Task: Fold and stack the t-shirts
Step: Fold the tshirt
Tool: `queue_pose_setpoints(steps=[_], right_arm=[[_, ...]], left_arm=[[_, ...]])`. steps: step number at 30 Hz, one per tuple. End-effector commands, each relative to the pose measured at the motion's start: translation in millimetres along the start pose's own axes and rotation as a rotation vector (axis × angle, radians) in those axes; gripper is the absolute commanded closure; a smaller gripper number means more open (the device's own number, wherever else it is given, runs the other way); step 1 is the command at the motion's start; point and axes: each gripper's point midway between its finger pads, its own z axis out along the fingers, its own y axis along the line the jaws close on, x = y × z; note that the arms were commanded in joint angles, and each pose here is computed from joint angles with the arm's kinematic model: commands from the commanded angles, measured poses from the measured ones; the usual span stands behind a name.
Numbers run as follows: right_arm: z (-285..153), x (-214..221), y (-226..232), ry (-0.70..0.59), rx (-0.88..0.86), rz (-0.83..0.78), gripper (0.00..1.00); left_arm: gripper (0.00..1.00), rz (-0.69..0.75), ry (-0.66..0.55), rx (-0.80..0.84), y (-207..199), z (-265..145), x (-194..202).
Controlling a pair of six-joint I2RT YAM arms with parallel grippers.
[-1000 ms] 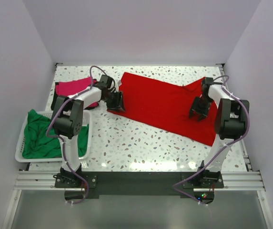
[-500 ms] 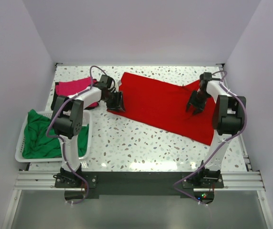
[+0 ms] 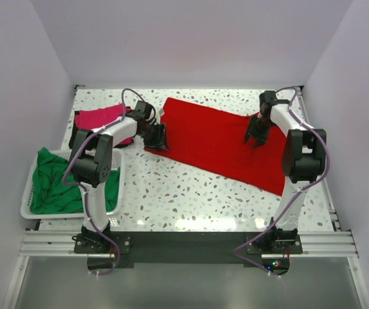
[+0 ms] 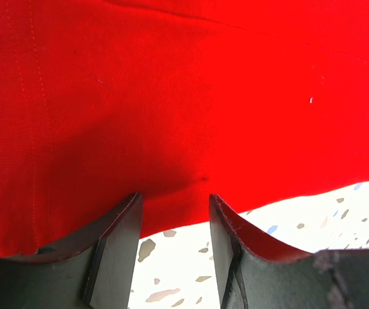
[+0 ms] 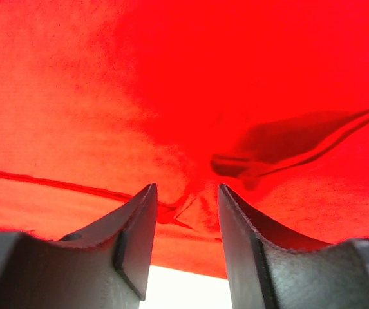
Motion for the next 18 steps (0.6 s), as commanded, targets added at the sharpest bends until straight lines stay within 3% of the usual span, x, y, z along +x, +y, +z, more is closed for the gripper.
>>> queue_pose_setpoints(steps=[1,8,18], right_arm=[[-19,-3,16,-0.04,0.01,-0.028,0.55],[-4,7,3,-0.007,0.101,-0.032,0.6],[11,15,-13,0.017,0.171,-0.02,0.6]], left_arm=[[0.49,0.021,0.049,-0.087,22,5,11],[0.49,0.027,0.054,-0.085,22,4,11],[0.49,0.03,0.059,-0.083,23,4,12]])
